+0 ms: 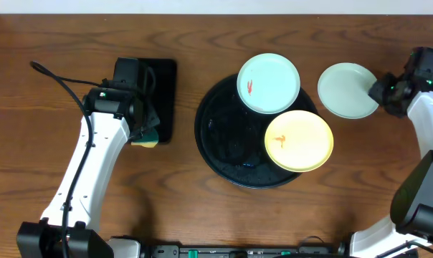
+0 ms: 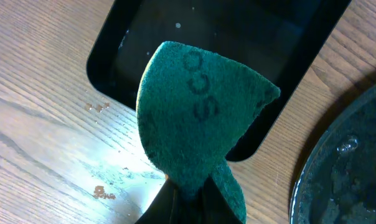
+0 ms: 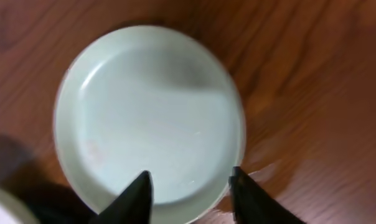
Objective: Clean dirty plates on tray and stack at the side
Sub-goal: 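Reach the right gripper to the rim of the second pale green plate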
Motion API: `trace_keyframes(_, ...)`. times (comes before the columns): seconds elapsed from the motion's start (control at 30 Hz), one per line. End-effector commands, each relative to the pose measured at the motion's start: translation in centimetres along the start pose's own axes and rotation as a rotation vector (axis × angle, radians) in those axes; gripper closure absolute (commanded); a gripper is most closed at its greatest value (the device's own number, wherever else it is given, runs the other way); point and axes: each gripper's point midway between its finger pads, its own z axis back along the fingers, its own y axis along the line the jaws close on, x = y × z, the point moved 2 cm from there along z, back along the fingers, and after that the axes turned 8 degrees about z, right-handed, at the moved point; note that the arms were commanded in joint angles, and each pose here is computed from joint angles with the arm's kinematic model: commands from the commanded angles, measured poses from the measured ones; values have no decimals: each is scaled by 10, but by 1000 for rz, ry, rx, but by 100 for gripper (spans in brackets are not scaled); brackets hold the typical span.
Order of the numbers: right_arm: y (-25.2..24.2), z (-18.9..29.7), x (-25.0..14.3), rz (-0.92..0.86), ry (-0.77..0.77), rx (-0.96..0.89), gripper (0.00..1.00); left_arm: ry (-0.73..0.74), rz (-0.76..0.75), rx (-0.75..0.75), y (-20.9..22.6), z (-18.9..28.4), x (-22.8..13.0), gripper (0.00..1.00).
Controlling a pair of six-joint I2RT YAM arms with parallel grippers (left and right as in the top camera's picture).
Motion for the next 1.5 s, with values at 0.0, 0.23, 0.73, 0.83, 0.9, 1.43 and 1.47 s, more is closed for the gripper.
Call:
trace_keyframes(0.0,40,6,-8,128,12,145,51,-3,10,5,1,0,2,93)
trace_keyframes(0.23,108,5,-32,336,0,237,32,-1,10,-6,-1,0,2,93)
trace_keyframes(0.73,175,-57,-101,648,46,205,40,13,9,-10,-1,-3,-1,92)
trace_keyframes(0.83,176,-58,-101,665,22,163,44,19,7,-5,0,-5,-3,93)
trace_keyframes(0.9,174,-58,-99,670,8,130,44,18,8,-6,0,-6,-3,92)
trace_keyframes(1.43,183,-57,-96,714,-24,157,64,7,12,-26,-4,-8,-1,92)
trace_keyframes(1.47,183,-57,-97,715,-23,157,64,7,12,-26,-4,-8,-1,92)
